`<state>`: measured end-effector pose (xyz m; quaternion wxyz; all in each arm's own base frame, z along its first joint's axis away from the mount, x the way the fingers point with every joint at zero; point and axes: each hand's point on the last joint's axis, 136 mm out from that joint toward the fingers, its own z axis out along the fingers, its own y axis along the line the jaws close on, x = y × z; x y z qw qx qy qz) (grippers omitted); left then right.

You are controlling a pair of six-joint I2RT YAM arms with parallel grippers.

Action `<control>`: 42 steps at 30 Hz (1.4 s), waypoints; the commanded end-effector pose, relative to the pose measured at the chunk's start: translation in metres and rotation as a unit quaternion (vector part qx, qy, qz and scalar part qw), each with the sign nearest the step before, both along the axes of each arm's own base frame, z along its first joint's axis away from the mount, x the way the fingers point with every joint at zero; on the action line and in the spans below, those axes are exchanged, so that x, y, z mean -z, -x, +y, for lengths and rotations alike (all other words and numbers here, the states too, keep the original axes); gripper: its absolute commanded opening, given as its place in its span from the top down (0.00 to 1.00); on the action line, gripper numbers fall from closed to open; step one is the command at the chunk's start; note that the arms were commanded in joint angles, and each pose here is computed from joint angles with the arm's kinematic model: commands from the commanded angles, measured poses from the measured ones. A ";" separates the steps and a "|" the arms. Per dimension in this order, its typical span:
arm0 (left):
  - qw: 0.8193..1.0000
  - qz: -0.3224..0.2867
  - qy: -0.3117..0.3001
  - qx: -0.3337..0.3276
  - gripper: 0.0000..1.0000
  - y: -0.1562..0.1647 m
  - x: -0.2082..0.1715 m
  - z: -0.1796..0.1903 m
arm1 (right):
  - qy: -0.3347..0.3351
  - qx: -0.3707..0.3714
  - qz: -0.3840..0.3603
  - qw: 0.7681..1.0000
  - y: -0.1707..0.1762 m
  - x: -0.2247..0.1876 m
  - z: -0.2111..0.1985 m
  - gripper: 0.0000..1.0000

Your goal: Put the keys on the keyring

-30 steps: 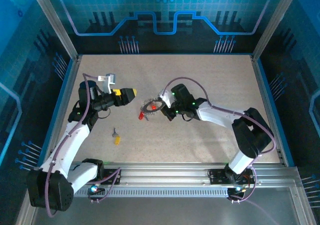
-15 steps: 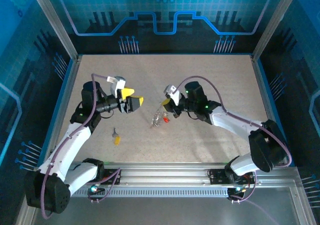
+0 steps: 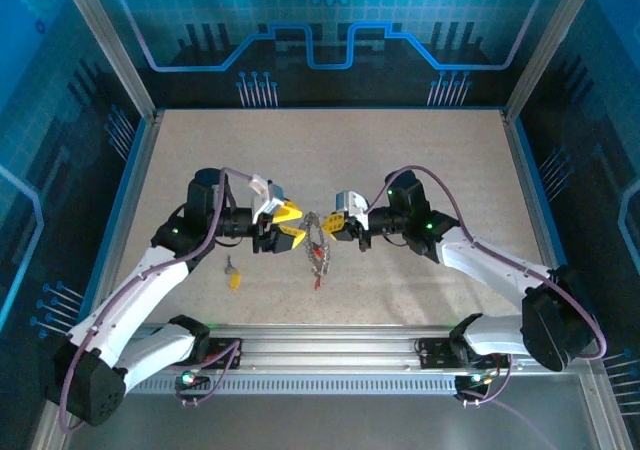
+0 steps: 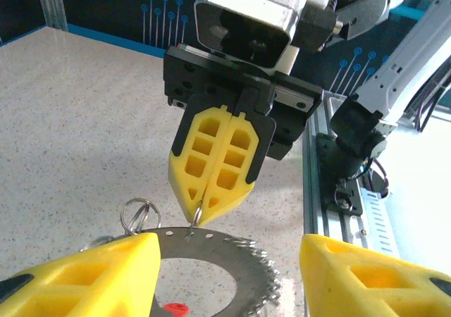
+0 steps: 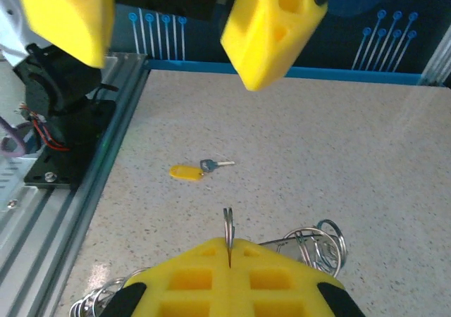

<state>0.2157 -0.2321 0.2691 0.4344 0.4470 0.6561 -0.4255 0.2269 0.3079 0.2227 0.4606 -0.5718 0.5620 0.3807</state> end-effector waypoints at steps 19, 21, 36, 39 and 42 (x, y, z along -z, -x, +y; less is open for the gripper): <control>0.990 -0.111 -0.038 0.077 0.68 0.035 0.014 -0.013 | -0.030 -0.077 -0.090 0.993 0.039 -0.023 0.014 1.00; 0.990 -0.113 -0.043 0.076 0.68 0.036 0.016 -0.012 | -0.031 -0.074 -0.091 0.993 0.038 -0.024 0.016 1.00; 0.988 -0.114 -0.082 0.066 0.67 0.032 0.031 -0.015 | -0.026 -0.082 -0.098 0.992 0.044 -0.026 0.020 1.00; 0.988 -0.113 -0.081 0.069 0.68 0.034 0.031 -0.016 | -0.025 -0.081 -0.098 0.992 0.045 -0.025 0.022 1.00; 0.987 -0.112 -0.087 0.075 0.69 0.036 0.036 -0.016 | -0.029 -0.075 -0.101 0.992 0.044 -0.027 0.023 1.00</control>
